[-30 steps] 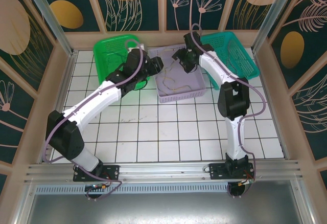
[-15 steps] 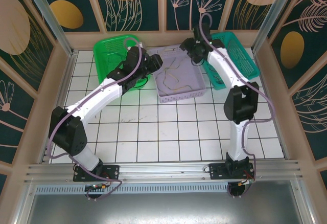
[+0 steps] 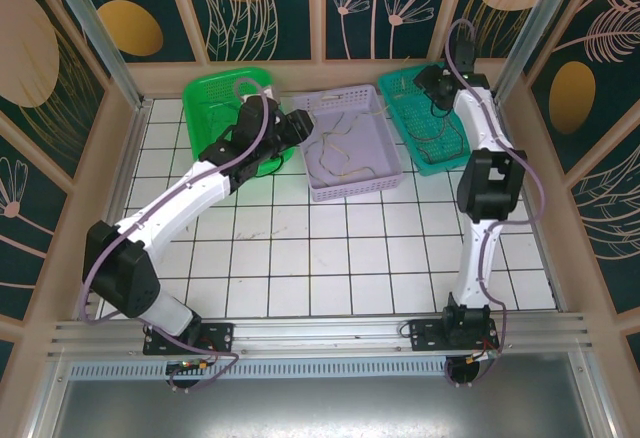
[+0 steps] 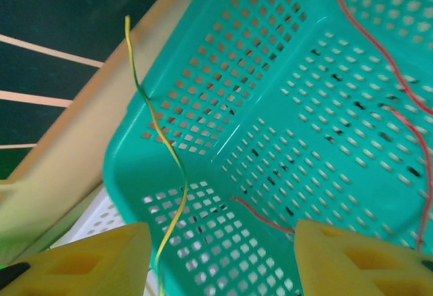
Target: Untangle the cables
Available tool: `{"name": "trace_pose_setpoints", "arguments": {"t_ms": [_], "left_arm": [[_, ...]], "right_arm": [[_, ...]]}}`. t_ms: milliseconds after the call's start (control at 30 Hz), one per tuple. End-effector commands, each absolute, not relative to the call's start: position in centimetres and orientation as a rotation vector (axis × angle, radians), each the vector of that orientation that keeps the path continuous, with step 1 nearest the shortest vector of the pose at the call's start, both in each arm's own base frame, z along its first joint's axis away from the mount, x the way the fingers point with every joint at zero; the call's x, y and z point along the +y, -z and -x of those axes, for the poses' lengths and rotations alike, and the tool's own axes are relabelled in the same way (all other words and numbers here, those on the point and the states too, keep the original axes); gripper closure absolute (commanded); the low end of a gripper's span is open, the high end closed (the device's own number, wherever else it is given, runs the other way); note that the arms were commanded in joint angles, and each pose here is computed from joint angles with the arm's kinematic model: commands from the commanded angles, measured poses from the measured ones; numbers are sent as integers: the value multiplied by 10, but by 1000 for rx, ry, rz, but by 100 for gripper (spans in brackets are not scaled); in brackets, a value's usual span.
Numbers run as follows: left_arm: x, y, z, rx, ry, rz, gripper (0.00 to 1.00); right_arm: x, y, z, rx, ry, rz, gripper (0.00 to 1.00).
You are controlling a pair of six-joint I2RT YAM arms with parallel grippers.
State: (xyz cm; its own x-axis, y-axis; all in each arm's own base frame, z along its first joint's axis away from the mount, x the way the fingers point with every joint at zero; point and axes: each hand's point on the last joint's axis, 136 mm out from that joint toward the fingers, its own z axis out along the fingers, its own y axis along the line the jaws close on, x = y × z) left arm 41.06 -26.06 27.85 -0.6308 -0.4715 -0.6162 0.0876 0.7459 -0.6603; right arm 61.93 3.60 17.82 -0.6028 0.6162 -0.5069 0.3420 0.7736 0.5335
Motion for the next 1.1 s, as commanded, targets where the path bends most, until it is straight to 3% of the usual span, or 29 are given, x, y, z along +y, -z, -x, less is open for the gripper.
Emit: {"name": "trace_pose_setpoints", "arguments": {"t_ms": [0, 167, 367, 500, 733, 900, 1067], "left_arm": [[-255, -299, -394, 2064, 887, 212, 49], [-263, -333, -358, 1922, 1070, 32, 43], [-261, -356, -325, 1830, 1186, -57, 43], [-258, -351, -322, 1857, 1174, -55, 43], [-261, -351, -325, 1874, 1159, -71, 44], [-264, -350, -328, 1880, 1156, -80, 44], [-265, -354, -327, 1863, 1170, -88, 44]], "right_arm": [[68, -179, -637, 2274, -637, -522, 41], [76, -169, -651, 2242, -721, -512, 41], [82, -158, -664, 2220, -803, -522, 49], [84, -155, -671, 2204, -827, -542, 63], [81, -138, -673, 2230, -812, -582, 65], [77, -135, -671, 2237, -783, -584, 61], [83, -129, -675, 2233, -823, -578, 74]]}}
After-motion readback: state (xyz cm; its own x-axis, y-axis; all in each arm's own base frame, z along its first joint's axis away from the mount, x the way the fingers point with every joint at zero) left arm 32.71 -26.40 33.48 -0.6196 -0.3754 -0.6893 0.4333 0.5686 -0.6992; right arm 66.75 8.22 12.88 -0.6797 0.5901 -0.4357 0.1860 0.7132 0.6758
